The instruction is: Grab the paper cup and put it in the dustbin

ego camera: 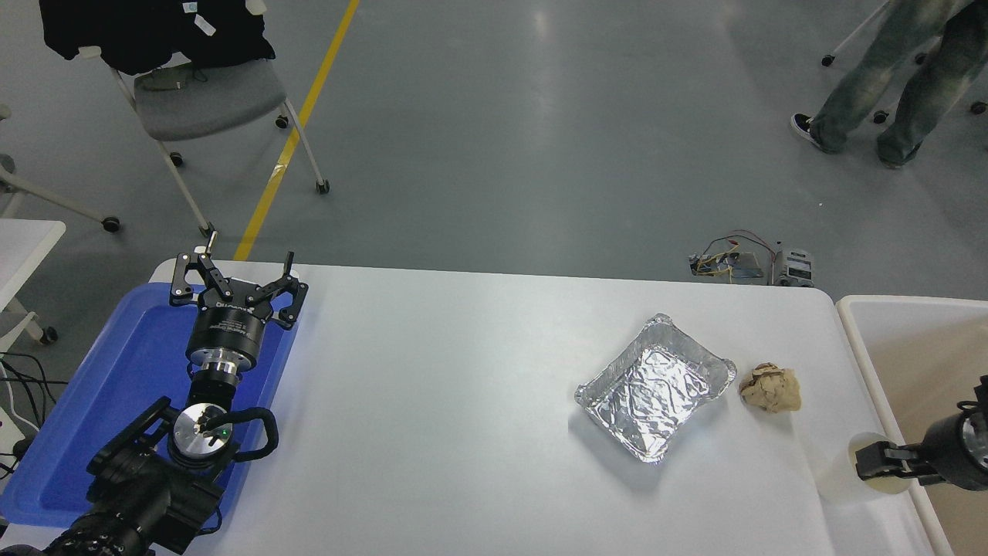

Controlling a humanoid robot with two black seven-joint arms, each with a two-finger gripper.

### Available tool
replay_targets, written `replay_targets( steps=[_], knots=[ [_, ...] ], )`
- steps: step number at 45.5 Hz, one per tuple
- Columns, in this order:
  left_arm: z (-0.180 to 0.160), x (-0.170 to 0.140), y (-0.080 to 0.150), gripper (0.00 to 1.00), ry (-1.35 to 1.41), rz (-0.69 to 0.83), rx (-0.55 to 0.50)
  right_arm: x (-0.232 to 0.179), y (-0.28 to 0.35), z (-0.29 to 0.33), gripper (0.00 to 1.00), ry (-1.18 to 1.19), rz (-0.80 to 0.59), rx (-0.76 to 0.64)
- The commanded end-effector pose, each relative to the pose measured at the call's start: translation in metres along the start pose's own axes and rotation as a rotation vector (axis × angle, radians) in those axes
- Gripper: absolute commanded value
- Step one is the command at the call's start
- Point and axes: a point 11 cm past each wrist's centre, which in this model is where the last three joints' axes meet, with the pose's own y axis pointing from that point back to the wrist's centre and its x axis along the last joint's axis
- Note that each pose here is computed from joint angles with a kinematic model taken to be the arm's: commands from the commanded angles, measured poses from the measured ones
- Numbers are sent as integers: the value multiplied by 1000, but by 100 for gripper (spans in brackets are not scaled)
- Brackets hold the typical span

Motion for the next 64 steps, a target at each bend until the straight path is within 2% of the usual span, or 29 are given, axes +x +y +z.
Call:
replay_targets(
  steps=[1,20,33,54,64],
  knots=[
    [0,0,0,100,0,0,0,-5,-2,5,0,7,-9,-18],
    [0,0,0,100,0,0,0,1,2,7,0,0,9,-18],
    [0,0,0,100,-1,0,1,31,31,12,0,-28,80,-14],
    [0,0,0,100,-1,0,3,87,144,29,0,-110,158,2],
    [0,0,0,100,-1,0,3,120,208,15,0,-116,206,46]
  ],
)
